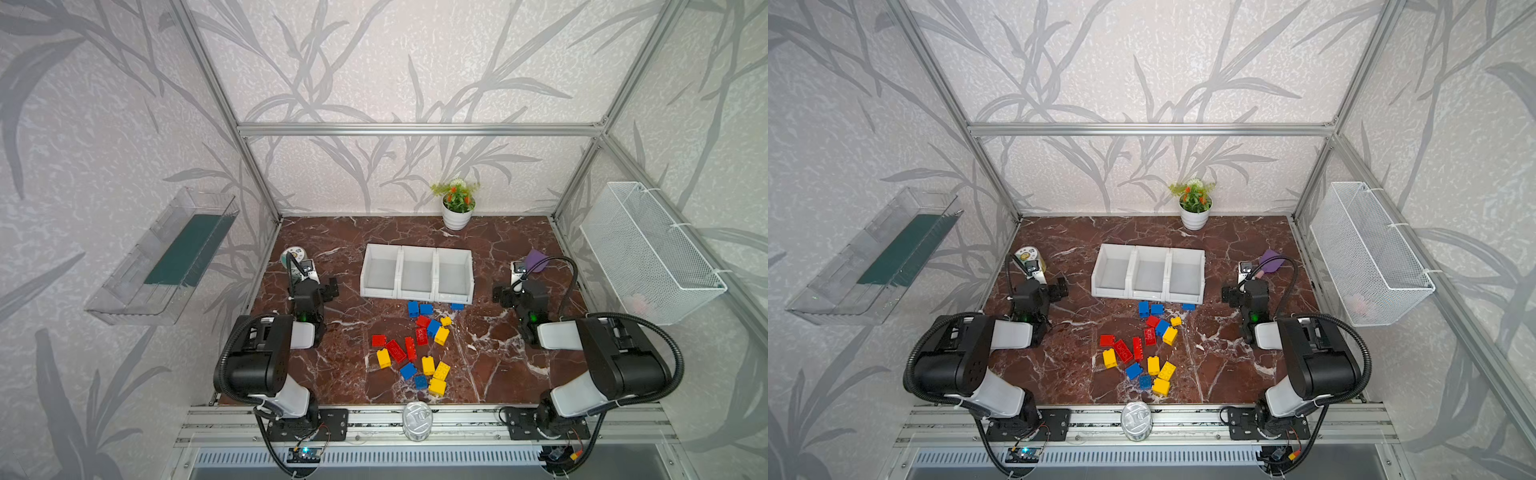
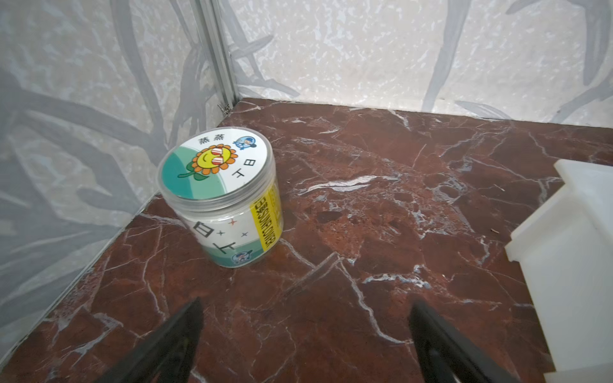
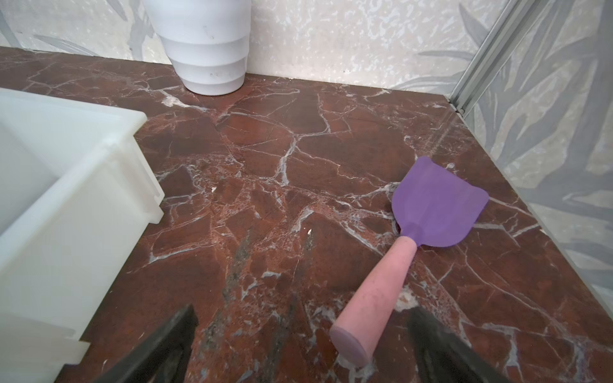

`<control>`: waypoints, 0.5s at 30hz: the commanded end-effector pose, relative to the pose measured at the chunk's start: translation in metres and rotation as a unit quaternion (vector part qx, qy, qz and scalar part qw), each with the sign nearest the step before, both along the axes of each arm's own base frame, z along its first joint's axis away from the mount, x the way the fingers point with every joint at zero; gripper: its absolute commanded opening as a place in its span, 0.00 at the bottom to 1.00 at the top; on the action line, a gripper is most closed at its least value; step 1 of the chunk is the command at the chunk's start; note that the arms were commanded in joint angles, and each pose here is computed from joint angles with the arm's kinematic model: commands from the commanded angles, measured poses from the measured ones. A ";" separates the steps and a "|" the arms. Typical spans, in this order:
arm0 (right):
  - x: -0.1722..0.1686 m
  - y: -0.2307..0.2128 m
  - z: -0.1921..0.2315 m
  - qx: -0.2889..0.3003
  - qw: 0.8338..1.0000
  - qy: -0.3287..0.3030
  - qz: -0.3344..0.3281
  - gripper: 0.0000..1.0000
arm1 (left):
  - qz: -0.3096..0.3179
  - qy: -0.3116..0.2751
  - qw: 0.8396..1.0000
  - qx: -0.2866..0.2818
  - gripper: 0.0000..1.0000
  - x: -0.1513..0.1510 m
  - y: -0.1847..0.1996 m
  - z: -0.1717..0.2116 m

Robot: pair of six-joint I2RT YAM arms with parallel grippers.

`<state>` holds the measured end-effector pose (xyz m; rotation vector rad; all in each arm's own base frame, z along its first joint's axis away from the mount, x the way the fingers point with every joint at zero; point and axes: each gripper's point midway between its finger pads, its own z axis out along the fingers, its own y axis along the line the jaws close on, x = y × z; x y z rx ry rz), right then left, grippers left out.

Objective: Sort the legos into containers by color
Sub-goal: 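Move both grippers from rest toward the brick pile in front of the bin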

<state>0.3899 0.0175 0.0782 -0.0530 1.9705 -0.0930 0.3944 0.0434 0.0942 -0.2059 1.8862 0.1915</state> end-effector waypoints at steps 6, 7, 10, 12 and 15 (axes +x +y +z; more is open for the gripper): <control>0.005 0.001 0.013 0.000 1.000 -0.018 0.002 0.99 | -0.017 -0.001 1.000 0.003 0.99 0.002 -0.004 0.000; 0.005 0.002 0.013 0.000 1.000 -0.018 0.002 0.99 | -0.016 -0.001 1.000 0.003 0.99 0.002 -0.003 0.000; 0.005 0.001 0.013 0.000 1.000 -0.018 0.002 0.99 | -0.017 -0.001 1.000 0.003 0.99 0.002 -0.004 0.000; 0.005 0.001 0.013 0.000 1.000 -0.018 0.002 0.99 | -0.016 0.000 1.000 0.002 0.99 0.001 -0.004 0.000; 0.005 0.001 0.013 0.000 1.000 -0.018 0.002 0.99 | -0.015 0.001 1.000 0.001 0.99 0.001 -0.003 0.000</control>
